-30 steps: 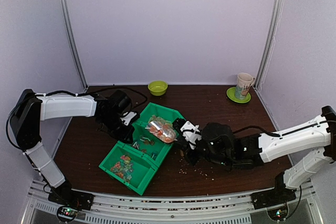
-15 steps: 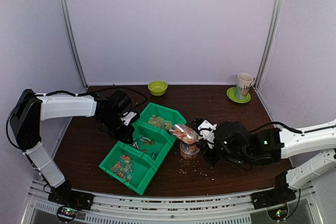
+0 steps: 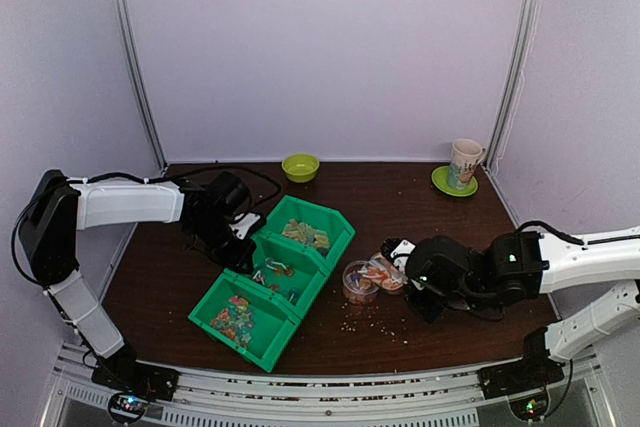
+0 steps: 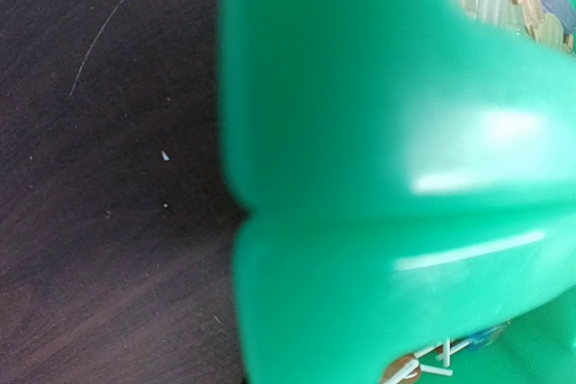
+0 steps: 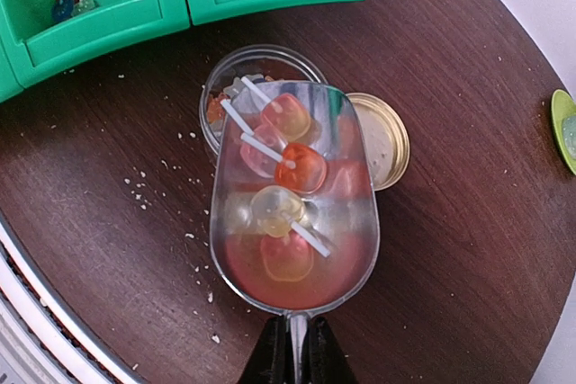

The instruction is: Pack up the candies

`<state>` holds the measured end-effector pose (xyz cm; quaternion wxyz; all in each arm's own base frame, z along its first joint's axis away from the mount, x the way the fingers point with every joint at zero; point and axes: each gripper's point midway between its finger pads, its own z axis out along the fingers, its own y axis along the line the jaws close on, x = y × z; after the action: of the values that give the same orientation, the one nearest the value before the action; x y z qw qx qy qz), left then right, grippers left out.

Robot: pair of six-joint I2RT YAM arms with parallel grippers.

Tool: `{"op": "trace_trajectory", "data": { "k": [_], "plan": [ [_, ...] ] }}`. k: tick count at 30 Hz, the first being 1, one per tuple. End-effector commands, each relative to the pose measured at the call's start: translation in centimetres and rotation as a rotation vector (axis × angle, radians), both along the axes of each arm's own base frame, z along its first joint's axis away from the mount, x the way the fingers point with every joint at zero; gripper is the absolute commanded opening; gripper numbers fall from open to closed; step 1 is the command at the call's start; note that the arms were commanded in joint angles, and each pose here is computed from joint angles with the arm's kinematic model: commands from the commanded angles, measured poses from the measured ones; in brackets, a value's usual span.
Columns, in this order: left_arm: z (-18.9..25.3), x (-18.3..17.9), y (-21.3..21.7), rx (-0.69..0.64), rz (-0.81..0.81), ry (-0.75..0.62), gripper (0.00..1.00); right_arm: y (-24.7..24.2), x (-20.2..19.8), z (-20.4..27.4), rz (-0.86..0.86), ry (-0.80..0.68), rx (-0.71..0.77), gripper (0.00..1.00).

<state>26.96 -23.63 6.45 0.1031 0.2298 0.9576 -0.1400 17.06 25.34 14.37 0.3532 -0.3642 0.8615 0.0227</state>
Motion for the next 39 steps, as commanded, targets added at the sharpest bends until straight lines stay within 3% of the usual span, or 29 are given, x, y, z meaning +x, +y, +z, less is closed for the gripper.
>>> {"op": "trace_trajectory", "data": {
  "k": [1, 22, 39],
  "plan": [
    [3.1, 1.8, -2.2, -0.117, -0.01, -0.073, 0.0, -1.2, 0.3, 0.4, -0.042, 0.01, -0.09, 0.0],
    [3.1, 1.7, -2.3, -0.122, -0.012, -0.069, 0.0, -0.2, 1.0, 0.3, 0.046, 0.034, -0.368, 0.0],
    [2.9, 1.7, -2.3, -0.122, -0.014, -0.063, 0.0, 0.0, 2.0, 3.6, 0.069, -0.033, -0.409, 0.0]
  ]
}}
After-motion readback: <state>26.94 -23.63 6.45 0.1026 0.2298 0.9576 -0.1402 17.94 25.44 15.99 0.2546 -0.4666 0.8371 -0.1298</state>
